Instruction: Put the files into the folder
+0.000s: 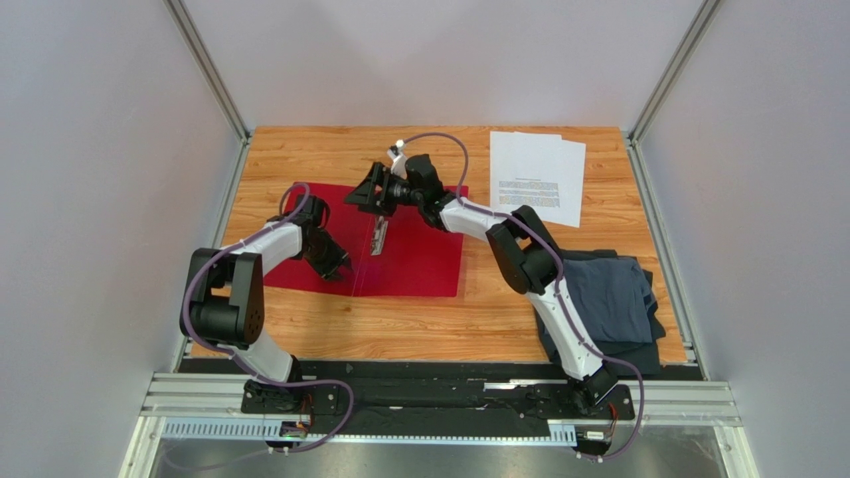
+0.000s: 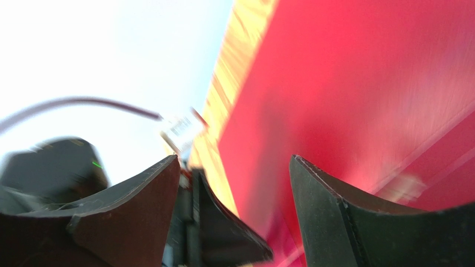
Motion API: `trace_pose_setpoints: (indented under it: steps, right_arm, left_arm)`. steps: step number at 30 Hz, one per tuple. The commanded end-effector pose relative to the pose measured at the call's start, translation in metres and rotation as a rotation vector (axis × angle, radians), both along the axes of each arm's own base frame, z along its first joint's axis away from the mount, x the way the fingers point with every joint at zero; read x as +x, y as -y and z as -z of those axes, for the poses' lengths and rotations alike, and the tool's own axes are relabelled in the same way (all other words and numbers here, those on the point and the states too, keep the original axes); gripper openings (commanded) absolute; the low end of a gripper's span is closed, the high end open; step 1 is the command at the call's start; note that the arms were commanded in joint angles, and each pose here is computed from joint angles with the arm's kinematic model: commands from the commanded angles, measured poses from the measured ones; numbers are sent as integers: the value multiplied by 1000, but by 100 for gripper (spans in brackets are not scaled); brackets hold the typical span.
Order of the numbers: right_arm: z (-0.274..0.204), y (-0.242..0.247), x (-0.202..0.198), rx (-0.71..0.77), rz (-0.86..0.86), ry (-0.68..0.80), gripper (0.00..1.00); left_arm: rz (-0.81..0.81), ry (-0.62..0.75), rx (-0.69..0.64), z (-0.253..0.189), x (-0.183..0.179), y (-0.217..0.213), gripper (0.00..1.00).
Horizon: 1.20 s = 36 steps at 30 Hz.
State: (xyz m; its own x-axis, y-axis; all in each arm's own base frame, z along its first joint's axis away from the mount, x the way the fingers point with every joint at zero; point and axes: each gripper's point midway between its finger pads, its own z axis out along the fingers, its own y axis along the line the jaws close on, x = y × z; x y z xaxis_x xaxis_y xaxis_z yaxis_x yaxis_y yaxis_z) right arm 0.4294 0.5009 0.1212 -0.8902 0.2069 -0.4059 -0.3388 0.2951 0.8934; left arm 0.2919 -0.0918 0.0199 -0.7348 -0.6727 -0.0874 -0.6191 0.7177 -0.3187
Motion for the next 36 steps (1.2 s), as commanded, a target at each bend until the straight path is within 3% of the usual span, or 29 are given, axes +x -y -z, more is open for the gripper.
trace_pose_setpoints:
  steps: [1, 6, 10, 11, 12, 14, 22, 29, 30, 31, 33, 34, 36]
  right_arm:
    - [-35, -3, 34, 93, 58, -2, 76]
    - [-32, 11, 80, 45, 74, 34, 76]
    - [-80, 52, 84, -67, 39, 151, 77]
    - [-55, 85, 90, -252, 77, 164, 78]
    - [-83, 108, 87, -311, 113, 208, 78]
    - [-75, 173, 97, -500, 236, 188, 79]
    - [-25, 412, 88, -998, 536, -22, 79]
    - [2, 497, 103, -1128, 612, -89, 78]
    - [7, 493, 104, -1115, 586, -94, 78]
    - [10, 513, 106, -1107, 617, -121, 78]
    - [24, 509, 110, -1042, 577, -141, 78]
    - [27, 513, 112, -1030, 581, -147, 78]
    - [40, 511, 117, -1003, 564, -152, 78]
  left_arm:
    - [23, -9, 36, -3, 4, -5, 41]
    - [132, 68, 82, -24, 9, 0, 43]
    - [281, 293, 44, -66, 23, 21, 49]
    - [321, 349, 37, -80, 23, 31, 50]
    - [348, 373, 29, -86, 24, 38, 51]
    - [415, 405, 4, -98, 26, 60, 52]
    - [675, 545, -40, -126, 22, 158, 55]
    - [775, 581, -135, -142, 44, 238, 55]
    - [774, 632, -173, -161, 57, 254, 55]
    - [776, 593, -174, -142, 65, 264, 55]
    - [743, 630, -201, -158, 89, 283, 54]
    - [740, 595, -196, -136, 98, 292, 54]
    - [718, 644, -207, -149, 120, 309, 53]
